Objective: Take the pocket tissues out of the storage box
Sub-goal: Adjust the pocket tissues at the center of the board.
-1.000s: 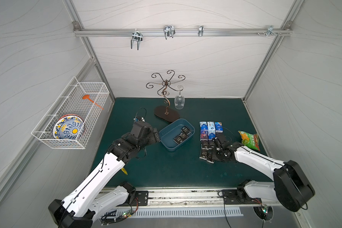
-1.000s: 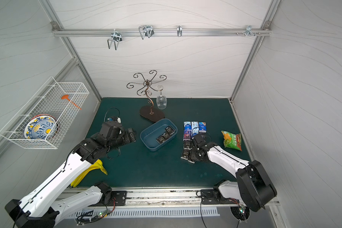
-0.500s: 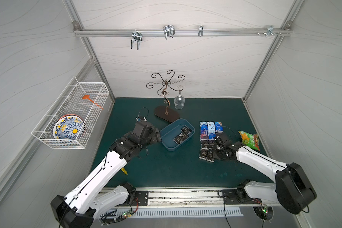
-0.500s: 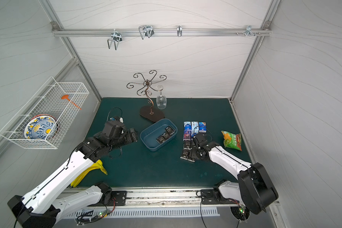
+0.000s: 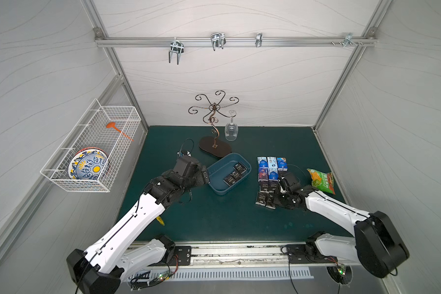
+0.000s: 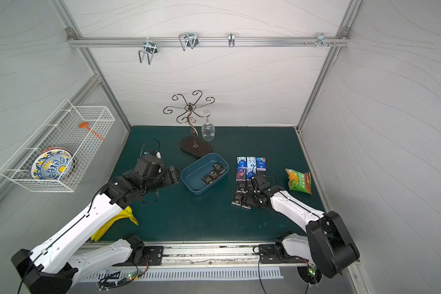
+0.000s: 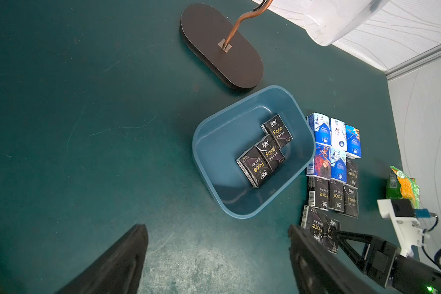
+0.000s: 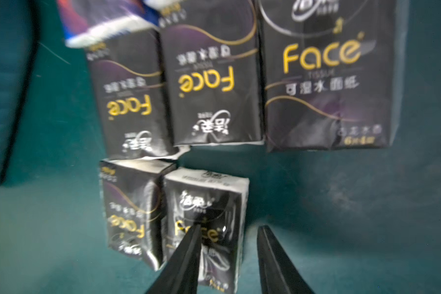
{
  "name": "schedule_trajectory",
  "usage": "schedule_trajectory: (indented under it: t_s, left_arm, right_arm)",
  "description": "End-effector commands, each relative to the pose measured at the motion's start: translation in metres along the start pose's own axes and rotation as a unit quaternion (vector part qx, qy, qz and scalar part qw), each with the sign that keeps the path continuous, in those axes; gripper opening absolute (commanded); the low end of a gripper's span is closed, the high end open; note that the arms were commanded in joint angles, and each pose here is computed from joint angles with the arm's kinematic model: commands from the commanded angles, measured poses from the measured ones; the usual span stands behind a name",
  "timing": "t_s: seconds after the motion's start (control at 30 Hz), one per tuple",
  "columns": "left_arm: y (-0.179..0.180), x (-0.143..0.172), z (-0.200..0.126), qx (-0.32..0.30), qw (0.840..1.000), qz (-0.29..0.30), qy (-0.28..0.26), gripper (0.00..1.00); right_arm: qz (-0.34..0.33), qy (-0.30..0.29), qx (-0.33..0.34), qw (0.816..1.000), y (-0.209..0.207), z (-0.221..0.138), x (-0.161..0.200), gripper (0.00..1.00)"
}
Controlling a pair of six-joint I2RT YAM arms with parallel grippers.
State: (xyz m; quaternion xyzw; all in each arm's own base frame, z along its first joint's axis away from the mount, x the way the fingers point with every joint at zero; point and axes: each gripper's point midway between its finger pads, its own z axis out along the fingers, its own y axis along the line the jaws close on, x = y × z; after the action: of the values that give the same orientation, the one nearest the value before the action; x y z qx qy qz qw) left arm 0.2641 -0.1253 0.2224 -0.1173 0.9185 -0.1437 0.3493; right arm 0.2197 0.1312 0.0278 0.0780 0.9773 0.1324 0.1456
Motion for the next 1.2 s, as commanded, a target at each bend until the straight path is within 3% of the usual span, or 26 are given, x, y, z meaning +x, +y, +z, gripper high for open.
schedule_trajectory:
  t_s: [0.0,0.13,0.27,1.17]
  left_arm:
    - [-0.014,-0.022,-0.013,0.022,0.999,-0.004,-0.037,0.91]
    - [-0.013,-0.021,-0.011,0.020,0.999,-0.004,-0.035,0.91]
    - [-0.013,-0.021,-0.010,0.020,0.999,-0.005,-0.035,0.90]
    - [-0.011,-0.021,-0.010,0.015,0.999,-0.004,-0.037,0.90]
  right_arm:
    - [0.015,0.006,0.001,1.000,-0.006,0.007,0.003,0.39]
    - [0.016,0.005,0.004,1.000,-0.011,0.006,0.004,0.29]
    - [0.003,-0.012,0.004,1.000,-0.014,-0.002,-0.003,0.26]
    - [-0.031,-0.007,0.026,0.999,-0.016,-0.004,-0.024,0.25]
